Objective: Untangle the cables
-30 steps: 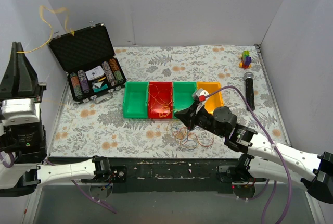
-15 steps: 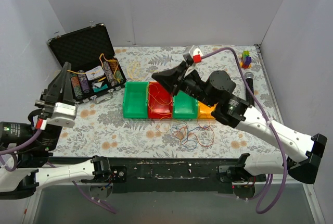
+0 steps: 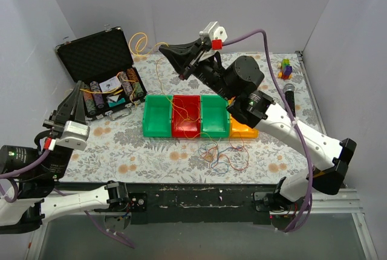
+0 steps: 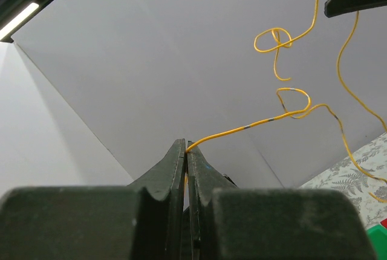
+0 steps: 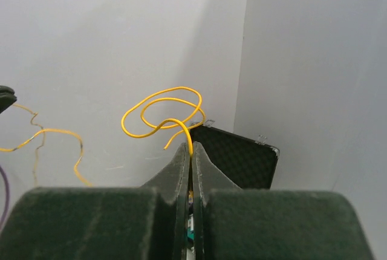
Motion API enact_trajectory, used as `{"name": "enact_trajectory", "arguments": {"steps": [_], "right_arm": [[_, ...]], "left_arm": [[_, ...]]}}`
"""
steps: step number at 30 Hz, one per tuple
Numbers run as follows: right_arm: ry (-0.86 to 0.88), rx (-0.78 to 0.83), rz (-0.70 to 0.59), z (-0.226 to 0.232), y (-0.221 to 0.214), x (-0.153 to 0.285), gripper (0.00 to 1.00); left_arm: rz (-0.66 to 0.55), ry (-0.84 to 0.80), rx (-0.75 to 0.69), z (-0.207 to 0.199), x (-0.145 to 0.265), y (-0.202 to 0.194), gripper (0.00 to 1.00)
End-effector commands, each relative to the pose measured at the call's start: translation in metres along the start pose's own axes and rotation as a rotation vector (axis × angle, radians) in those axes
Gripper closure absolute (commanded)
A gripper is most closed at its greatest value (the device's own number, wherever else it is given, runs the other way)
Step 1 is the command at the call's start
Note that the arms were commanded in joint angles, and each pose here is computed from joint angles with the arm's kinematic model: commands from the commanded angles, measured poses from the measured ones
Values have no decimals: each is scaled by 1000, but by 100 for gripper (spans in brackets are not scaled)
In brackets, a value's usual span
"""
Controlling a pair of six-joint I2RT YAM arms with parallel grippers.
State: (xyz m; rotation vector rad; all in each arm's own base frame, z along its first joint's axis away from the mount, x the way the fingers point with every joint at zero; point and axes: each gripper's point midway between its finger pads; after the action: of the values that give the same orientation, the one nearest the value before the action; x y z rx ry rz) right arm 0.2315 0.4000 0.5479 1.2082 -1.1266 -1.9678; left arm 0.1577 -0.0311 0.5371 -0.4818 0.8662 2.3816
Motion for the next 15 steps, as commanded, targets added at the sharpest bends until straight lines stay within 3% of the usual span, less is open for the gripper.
{"name": "enact_trajectory", "arguments": {"steps": [1,10,15], "right_arm": [[15,109,-230,6,69,-9,99],[64,236,-410,20,144,-15,99],[-60,244,-300,-23,100,-14,99]], "left_arm": [[25,-11,-5,-7,3,-6,100],[34,0,-2,-9,8,-11,100],[27,1,15,-10,8,-10,100]]}}
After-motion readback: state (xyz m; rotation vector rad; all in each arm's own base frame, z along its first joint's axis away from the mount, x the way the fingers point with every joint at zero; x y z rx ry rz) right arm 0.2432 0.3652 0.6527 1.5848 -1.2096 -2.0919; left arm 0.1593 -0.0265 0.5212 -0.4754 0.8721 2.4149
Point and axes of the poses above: each gripper's point midway between its finger pads, its own x axis back along the fingers, its own z axis along the line the jaws close on, y = z × x, and after that the axes turned 15 degrees about -x, right-handed
